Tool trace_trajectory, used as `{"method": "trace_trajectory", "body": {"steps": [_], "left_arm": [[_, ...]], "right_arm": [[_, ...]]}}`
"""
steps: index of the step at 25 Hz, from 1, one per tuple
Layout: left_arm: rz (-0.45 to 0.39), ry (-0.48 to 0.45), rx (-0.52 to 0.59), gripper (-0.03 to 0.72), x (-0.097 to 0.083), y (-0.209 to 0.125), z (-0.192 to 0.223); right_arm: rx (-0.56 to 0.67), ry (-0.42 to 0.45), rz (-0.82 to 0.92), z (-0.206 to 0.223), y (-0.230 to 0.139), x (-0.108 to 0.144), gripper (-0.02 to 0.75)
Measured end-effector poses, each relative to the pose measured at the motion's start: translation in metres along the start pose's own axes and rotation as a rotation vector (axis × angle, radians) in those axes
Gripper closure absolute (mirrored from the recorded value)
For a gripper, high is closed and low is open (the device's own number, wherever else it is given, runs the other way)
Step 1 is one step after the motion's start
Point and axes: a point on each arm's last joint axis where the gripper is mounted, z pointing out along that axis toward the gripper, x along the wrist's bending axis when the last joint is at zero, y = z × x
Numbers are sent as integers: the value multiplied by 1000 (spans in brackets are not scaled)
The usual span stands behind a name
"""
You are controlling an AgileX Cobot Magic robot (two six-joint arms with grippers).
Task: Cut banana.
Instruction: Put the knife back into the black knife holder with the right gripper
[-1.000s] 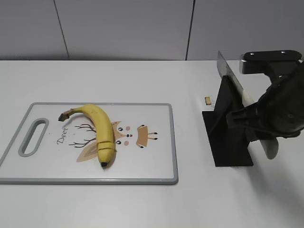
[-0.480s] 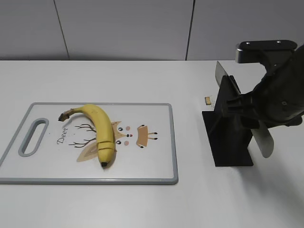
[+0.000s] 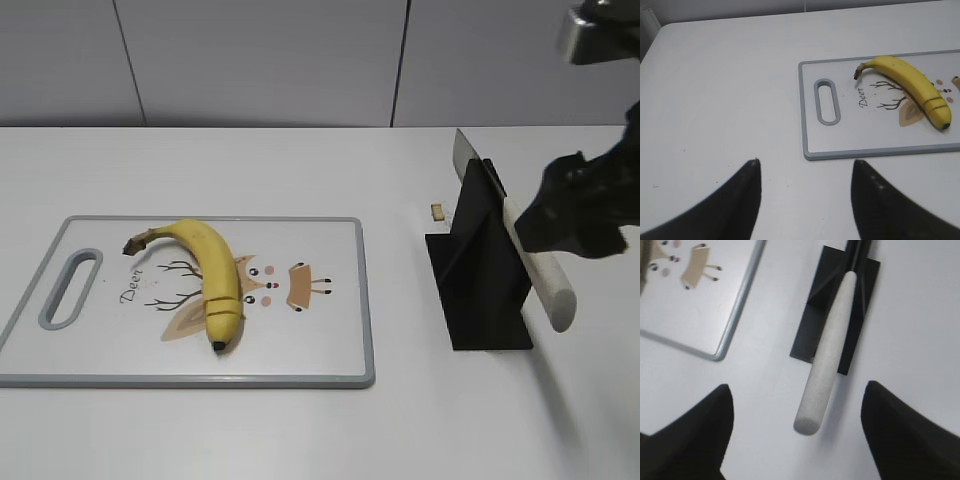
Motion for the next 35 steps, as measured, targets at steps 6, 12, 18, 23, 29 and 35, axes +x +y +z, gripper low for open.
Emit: {"method": "trace_trajectory", "body": {"steps": [6,12,18,23,29,35], "left_arm": [[0,0,0,143,0,0,0],[0,1,0,143,0,0,0],[1,2,0,143,0,0,0],[1,2,0,143,0,0,0],[0,3,0,143,0,0,0],[0,3,0,143,0,0,0]], "right_arm": [[-68,90,-190,-47,-53,-3,146],[-166,96,-268,-71,-110,-15,148],[-196,100,-278,-72,-150,-22,153],[-255,103,-282,-79,-162,-25,154],[-353,109,-285,-90,-173,-27,162],[-486,116,-287,-103,-189,-30,200]]}}
